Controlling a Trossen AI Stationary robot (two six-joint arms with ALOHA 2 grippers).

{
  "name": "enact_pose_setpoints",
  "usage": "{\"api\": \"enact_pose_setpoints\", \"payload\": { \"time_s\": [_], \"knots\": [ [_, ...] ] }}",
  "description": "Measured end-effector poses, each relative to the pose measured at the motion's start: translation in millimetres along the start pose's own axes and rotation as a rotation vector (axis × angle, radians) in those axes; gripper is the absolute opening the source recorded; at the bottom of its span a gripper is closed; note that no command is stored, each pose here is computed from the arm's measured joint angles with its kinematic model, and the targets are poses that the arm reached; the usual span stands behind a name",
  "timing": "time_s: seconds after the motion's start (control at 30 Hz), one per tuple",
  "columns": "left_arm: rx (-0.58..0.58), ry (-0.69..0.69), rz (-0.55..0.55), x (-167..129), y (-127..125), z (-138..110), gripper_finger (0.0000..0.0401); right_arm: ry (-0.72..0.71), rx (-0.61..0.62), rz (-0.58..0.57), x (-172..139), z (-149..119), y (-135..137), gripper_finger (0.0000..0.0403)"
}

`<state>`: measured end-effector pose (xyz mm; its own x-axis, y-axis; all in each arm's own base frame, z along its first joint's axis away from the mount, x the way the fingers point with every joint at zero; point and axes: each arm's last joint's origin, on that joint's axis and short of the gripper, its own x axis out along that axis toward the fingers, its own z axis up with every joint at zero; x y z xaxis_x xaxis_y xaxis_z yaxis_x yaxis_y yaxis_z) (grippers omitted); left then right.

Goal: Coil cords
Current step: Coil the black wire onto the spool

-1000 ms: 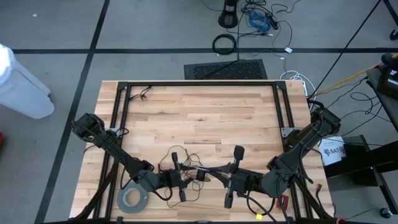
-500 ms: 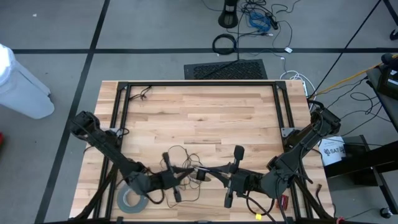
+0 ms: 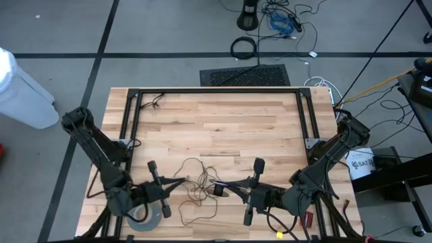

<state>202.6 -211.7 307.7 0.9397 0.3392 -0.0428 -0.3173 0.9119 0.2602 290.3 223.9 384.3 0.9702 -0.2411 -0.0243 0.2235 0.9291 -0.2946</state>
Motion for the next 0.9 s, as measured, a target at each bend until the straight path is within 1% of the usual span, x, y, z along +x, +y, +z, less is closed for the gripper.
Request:
{"api": "enact_pose_setpoints", "payload": {
  "time_s": [0.2, 0.33, 0.6, 0.8, 0.9],
  "knots": [
    [0.007, 0.007, 0.068, -9, 2, 1, 0.0002, 0.011, 0.008, 0.012, 0, -2, 1, 0.0000],
    [0.009, 0.008, 0.094, -14, 1, 1, 0.0002, -0.001, 0.023, 0.061, 0, -2, 2, 0.0000],
    [0.035, 0.011, 0.103, -20, 0, 0, 0.0001, -0.015, 0.050, 0.135, 0, -1, 4, 0.0000],
    [0.030, 0.008, 0.096, -22, -1, 0, 0.0001, -0.009, 0.044, 0.141, -2, -2, 6, 0.0000],
    [0.001, 0.000, 0.089, -25, -2, 2, 0.0001, -0.007, 0.042, 0.140, -2, -2, 6, 0.0000]
  ]
}}
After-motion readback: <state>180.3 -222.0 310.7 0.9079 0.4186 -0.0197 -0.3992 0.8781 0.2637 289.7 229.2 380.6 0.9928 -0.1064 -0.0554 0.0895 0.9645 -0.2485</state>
